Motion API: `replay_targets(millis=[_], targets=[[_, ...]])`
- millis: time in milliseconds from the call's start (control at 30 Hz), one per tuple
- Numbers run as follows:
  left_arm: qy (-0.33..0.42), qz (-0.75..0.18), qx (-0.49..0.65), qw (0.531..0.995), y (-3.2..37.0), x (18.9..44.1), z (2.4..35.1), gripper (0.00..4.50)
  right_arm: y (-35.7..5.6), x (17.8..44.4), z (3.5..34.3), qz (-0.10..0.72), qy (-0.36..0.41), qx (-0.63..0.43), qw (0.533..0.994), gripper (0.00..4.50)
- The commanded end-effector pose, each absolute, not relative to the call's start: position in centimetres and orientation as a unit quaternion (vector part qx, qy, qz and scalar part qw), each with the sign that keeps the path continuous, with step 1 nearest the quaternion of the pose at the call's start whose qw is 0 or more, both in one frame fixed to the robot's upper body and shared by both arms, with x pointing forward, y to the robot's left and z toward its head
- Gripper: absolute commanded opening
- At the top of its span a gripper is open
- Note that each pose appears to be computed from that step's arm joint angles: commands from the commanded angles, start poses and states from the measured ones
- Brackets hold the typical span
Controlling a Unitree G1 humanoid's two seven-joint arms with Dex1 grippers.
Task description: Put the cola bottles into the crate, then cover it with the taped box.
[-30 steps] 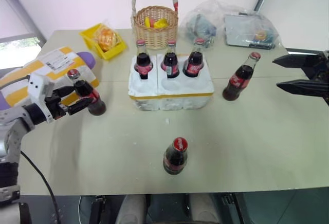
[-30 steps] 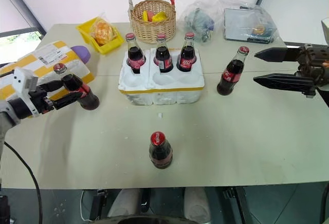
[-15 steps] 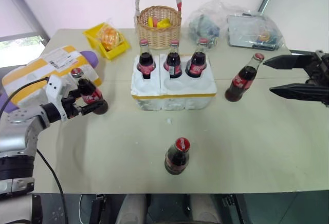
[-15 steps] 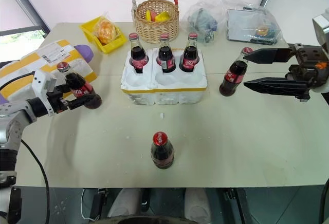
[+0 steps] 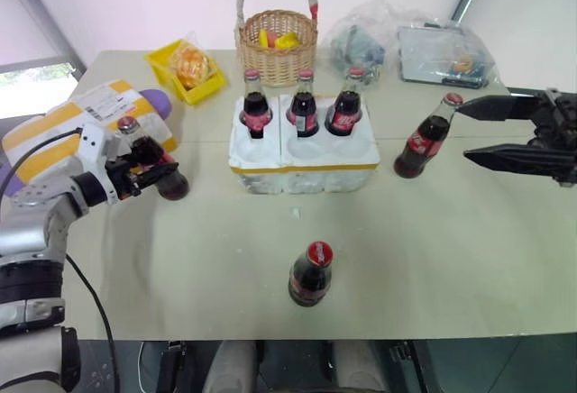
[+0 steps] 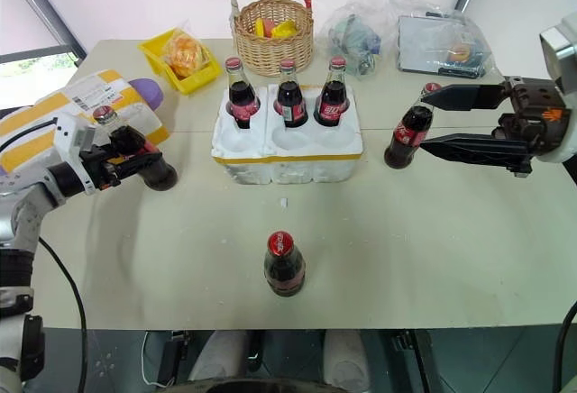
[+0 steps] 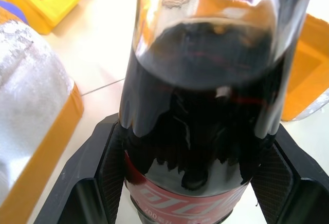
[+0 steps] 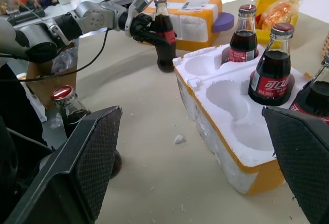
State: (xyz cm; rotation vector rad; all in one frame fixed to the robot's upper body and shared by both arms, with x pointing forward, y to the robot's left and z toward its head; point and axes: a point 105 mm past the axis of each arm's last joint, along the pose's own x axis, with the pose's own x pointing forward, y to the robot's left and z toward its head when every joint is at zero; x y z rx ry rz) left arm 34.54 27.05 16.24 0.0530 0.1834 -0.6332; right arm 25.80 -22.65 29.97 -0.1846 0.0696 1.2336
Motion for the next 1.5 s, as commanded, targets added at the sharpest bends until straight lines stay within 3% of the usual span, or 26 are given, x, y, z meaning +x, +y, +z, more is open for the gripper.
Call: replay_targets(millis=[33, 367, 533, 700, 1067, 1500], targets=[[0.047, -0.374, 0.045, 0.925, 24.9, 33.8, 20.6, 2.67, -22.5, 25.3, 31.3, 0.579, 0.003, -0.099, 0.809, 4.50], [-0.026, -0.494, 0.077, 0.865, 18.7, 34.3, 31.7, 2.67, -22.8, 25.7, 30.7, 0.567, 0.001, -0.090, 0.819, 4.50], [-0.049, -0.536, 0.067, 0.840, 15.6, 35.2, 34.5, 2.67, -22.9, 25.7, 30.5, 0.560, -0.002, -0.085, 0.824, 4.50], [-0.026, -0.573, 0.105, 0.812, 12.4, 36.3, 32.3, 2.67, -23.0, 25.5, 30.2, 0.545, -0.008, -0.083, 0.835, 4.50], [0.017, -0.571, 0.161, 0.804, 13.0, 37.3, 27.9, 2.67, -23.6, 25.1, 29.4, 0.520, -0.008, -0.077, 0.851, 4.50], [0.036, -0.567, 0.154, 0.808, 10.8, 38.2, 23.5, 2.67, -23.3, 25.8, 28.9, 0.523, -0.009, -0.074, 0.849, 4.50]])
